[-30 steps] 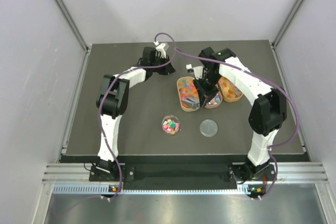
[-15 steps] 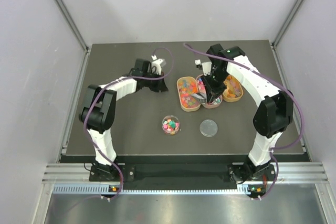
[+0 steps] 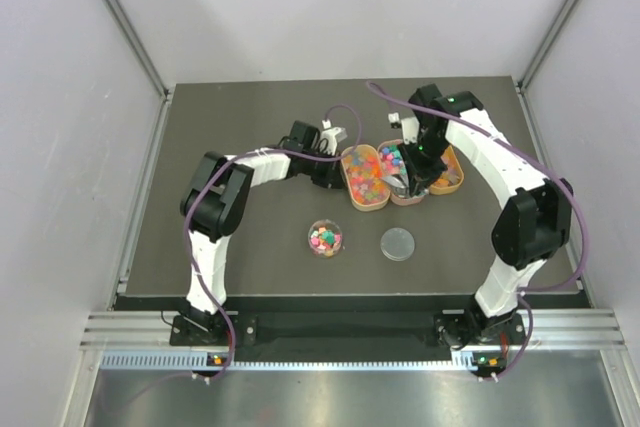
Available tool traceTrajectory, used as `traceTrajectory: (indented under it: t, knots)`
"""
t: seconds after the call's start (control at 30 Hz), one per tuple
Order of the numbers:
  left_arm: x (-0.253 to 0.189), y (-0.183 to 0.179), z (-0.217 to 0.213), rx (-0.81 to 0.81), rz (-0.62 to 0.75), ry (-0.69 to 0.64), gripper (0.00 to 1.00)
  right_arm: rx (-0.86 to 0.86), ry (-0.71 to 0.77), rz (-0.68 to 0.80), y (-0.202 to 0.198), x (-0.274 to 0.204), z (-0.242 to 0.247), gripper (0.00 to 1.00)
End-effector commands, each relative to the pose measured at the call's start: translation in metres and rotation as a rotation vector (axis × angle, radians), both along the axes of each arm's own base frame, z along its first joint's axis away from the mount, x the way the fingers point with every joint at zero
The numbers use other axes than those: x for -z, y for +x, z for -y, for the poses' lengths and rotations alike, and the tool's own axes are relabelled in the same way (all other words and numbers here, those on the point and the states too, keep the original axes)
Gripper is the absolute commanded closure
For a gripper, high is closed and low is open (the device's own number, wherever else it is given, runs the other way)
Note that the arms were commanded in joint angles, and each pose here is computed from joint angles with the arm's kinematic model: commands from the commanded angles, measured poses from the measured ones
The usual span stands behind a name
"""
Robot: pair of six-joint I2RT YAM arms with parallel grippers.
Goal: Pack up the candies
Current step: Move the storage box to the center of the board, then scoop the fake candies from the storage box.
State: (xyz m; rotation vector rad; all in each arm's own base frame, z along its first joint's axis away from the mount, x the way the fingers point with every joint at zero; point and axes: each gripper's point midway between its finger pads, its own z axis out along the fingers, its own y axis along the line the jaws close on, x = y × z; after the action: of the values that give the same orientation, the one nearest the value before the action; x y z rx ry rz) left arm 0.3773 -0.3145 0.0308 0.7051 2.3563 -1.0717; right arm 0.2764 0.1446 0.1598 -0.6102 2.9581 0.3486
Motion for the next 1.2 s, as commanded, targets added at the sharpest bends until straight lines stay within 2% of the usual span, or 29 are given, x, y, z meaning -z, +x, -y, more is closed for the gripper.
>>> traceTrajectory:
  t: [0.0,0.3,0.4,0.5,0.53,0.6,0.7,0.77,0.93,1.17]
  knots:
    - [-0.03,0.01,0.041,0.055,0.088,-0.088,1.0,0.064,-0.016,0.04,-0.006,-0.012,0.027,1.0]
    - [-0.04,0.019,0.083,0.105,0.116,-0.125,1.0,0.057,-0.018,0.041,0.005,-0.01,0.03,1.0]
    - [-0.048,0.014,0.08,0.111,0.104,-0.116,1.0,0.05,-0.037,0.021,0.005,-0.005,0.032,1.0]
    - [-0.058,0.012,0.056,0.095,0.144,-0.081,1.0,0.038,-0.052,-0.006,0.004,0.002,0.032,1.0]
    - [-0.06,0.017,0.047,0.07,0.181,-0.061,1.0,0.035,-0.053,-0.01,0.004,0.003,0.031,1.0]
    - [-0.072,0.027,0.029,0.017,0.264,-0.058,0.92,0.035,-0.05,-0.031,0.004,0.007,0.03,1.0]
    - [-0.078,0.058,0.011,-0.091,0.383,-0.016,0.9,0.025,-0.055,-0.052,0.006,0.013,0.028,1.0]
    - [-0.084,0.076,0.007,-0.13,0.415,-0.024,0.89,0.015,-0.064,-0.064,0.007,0.017,0.026,1.0]
    - [-0.07,0.106,0.022,-0.146,0.42,-0.036,0.88,-0.024,-0.09,-0.082,0.008,0.025,0.02,1.0]
    - [-0.076,0.137,0.043,-0.188,0.456,-0.13,0.86,-0.066,-0.16,-0.086,0.017,0.037,0.024,1.0]
